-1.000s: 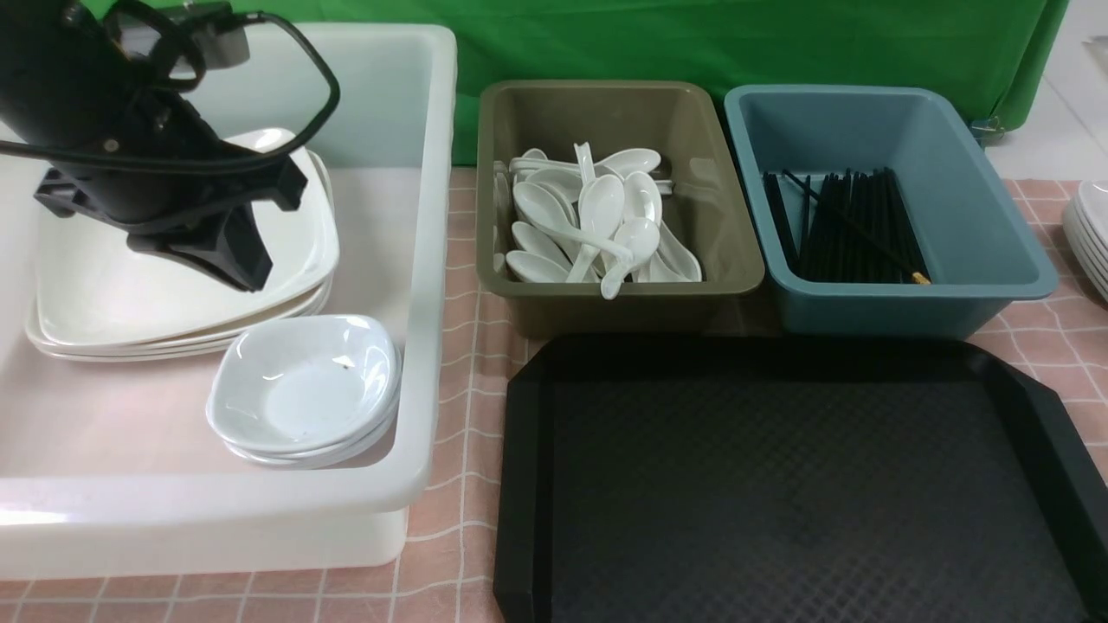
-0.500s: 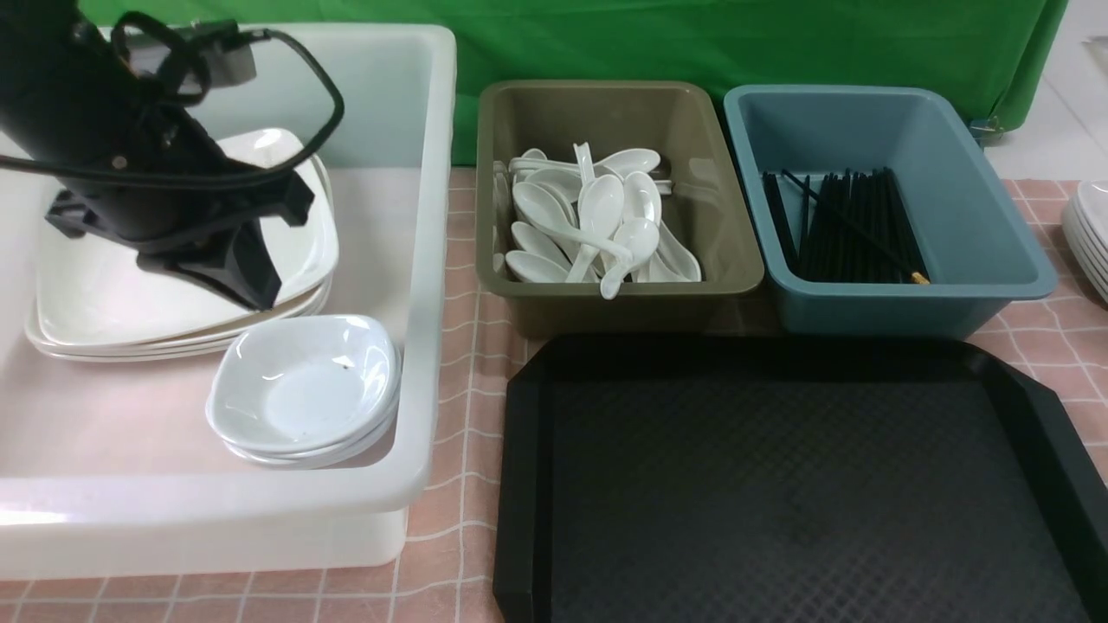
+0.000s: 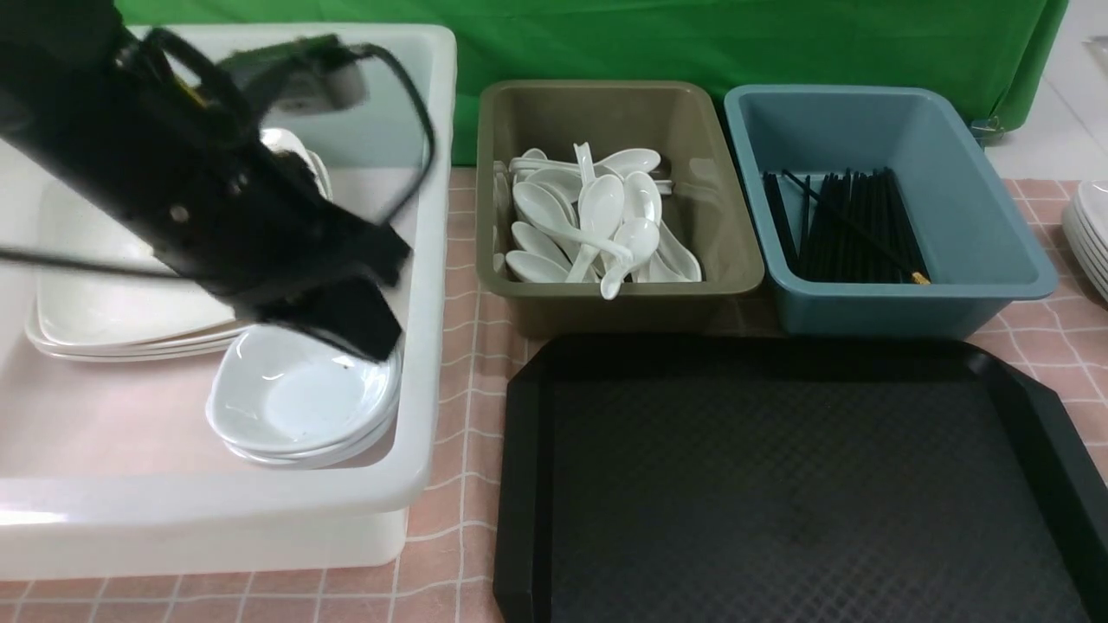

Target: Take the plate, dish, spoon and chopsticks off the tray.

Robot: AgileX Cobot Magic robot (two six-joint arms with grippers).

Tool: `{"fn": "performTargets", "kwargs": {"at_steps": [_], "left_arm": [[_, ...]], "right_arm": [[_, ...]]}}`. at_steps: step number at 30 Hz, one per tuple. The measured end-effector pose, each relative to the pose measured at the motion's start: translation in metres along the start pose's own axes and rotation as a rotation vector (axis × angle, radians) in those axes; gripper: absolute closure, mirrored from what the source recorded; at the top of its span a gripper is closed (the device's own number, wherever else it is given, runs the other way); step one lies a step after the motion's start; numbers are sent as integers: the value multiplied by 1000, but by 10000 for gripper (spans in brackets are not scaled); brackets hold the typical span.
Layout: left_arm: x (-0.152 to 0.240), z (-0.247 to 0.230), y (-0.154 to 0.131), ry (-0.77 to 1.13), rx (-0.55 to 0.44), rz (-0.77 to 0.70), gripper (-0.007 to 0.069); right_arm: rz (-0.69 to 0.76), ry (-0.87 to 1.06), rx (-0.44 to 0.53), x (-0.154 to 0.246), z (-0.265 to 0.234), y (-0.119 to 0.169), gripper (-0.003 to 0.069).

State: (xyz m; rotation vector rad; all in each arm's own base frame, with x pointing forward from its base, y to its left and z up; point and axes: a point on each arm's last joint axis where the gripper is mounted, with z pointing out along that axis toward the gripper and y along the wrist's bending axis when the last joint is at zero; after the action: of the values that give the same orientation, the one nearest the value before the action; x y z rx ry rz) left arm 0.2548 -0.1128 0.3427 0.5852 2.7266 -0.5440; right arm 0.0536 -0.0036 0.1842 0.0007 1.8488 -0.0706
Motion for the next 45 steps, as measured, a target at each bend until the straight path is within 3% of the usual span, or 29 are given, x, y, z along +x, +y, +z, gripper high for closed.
{"fn": "performTargets", "kwargs": {"at_steps": [3,8,11,12,14,21,36,45], "left_arm": [[28,-17,-35,-20,-19,127,625],[78,-29,-56,-170,11,129,625],[108,-32,-55,-442,62,94,625],[112,-28,-53,-449,62,88,625],[128,-29,-44,-713,95,57,625],[169,-14,-19,-1099,104,47,625],[198,21,0,-985,-64,205,622],[224,27,40,-987,-392,-14,620]], "right_arm": [[-1,0,0,0,0,0,495],[-1,-1,0,0,0,0,481],[-1,-1,0,0,0,0,471],[-1,-1,0,0,0,0,469],[-1,-1,0,0,0,0,463],[-1,-1,0,0,0,0,449],[-1,-1,0,0,0,0,423],[-1,-1,0,0,0,0,419]]}}
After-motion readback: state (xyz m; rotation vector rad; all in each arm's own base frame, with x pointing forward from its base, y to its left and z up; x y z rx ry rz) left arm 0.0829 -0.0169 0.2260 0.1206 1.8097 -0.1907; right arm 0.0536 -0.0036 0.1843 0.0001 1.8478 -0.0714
